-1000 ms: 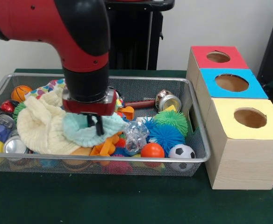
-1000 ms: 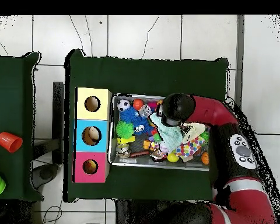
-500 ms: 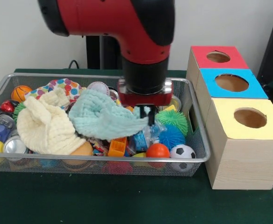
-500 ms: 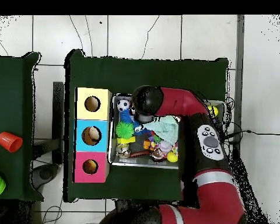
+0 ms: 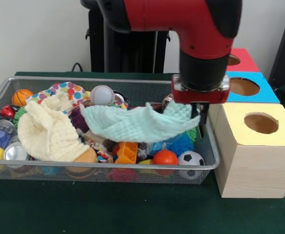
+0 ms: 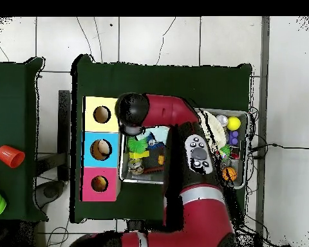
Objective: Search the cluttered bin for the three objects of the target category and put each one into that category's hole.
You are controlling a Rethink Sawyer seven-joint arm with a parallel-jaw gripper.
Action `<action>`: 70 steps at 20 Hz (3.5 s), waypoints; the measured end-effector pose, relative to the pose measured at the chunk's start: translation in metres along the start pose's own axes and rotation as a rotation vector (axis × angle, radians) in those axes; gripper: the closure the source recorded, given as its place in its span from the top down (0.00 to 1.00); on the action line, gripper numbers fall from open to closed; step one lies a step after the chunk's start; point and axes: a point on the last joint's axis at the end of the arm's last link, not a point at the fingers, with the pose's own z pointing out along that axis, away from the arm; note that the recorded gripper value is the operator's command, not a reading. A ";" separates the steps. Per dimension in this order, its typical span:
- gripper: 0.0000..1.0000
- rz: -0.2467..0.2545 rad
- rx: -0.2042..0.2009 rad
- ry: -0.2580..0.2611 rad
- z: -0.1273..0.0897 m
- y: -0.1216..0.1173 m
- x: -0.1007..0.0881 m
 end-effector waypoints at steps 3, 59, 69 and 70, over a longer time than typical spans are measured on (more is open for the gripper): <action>0.00 0.045 -0.001 0.008 0.001 0.020 0.005; 1.00 0.416 -0.006 -0.123 -0.045 -0.044 -0.005; 1.00 0.576 -0.045 -0.115 -0.102 -0.159 -0.004; 1.00 0.594 -0.051 -0.102 -0.109 -0.174 -0.002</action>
